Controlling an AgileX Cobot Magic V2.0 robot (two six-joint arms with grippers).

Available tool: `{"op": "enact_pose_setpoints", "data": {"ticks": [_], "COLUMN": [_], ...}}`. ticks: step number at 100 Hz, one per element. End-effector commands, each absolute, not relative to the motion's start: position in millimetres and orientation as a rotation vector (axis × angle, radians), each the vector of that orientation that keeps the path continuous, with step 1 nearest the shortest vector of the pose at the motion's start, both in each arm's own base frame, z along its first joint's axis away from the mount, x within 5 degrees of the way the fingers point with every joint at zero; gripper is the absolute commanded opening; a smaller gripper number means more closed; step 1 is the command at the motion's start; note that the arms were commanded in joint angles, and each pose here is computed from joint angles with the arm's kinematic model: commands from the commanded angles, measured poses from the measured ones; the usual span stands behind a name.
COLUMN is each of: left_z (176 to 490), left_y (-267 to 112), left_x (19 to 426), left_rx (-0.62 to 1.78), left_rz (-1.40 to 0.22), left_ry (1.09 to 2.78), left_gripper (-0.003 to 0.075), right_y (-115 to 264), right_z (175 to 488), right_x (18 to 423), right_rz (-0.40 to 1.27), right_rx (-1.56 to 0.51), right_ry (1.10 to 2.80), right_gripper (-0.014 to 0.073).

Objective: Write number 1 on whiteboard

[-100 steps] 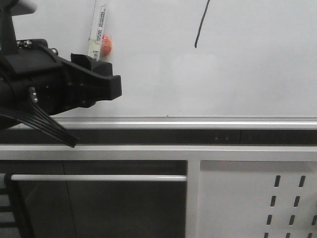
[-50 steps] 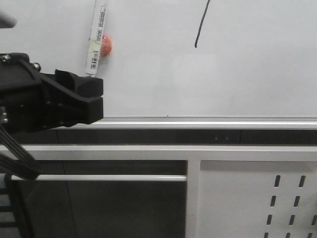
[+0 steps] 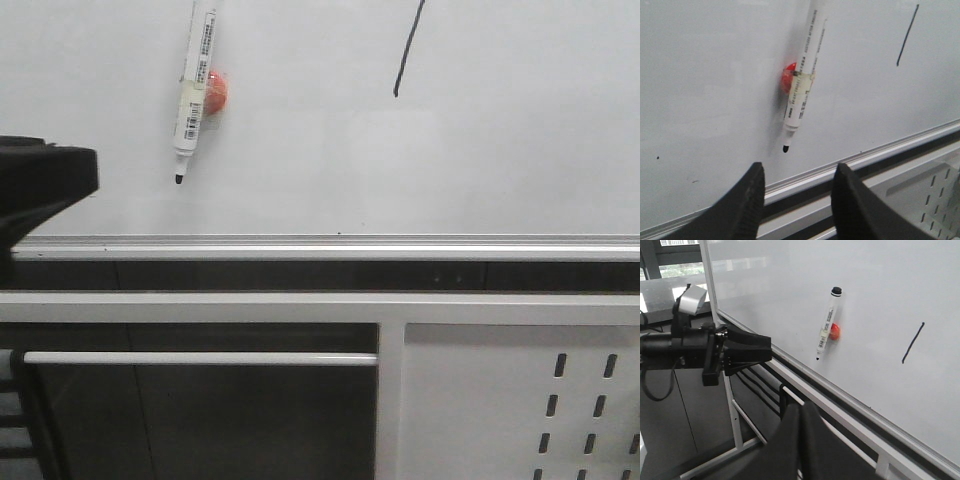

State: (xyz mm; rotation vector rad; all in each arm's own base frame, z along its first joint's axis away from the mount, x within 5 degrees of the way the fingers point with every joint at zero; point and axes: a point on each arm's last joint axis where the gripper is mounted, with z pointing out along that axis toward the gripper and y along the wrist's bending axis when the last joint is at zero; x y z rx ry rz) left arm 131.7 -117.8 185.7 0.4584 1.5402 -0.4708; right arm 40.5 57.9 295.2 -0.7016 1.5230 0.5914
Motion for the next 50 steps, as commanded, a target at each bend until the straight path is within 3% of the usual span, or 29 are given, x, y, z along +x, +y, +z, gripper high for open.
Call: {"op": "enact_pose_setpoints", "data": {"ticks": [1,8,29,50], "left_z": [212,211,213,215], "left_y": [-107,-101,-96,-90], "left_x": [120,112,101,105], "left_rx": [0.393,0.414,0.468,0.422], "left_rz": [-0.515,-0.528,-0.556,-0.464], "left_ry": [1.275,1.259,1.212,1.206], "left_gripper": [0.011,-0.0018,-0.0018,-0.0018], "right_y": [57,57,58,56], "right_z": [305,305,304,305], "right_x": [41,41,41,36], "right_rz": [0.599,0.606,0.606,0.592], "right_rx": [-0.657,-0.667,-0.675,-0.682], "right_ry": [1.494,1.497,1.499,1.474], "right_gripper": [-0.0061,-0.0061,-0.0061,-0.0061]}}
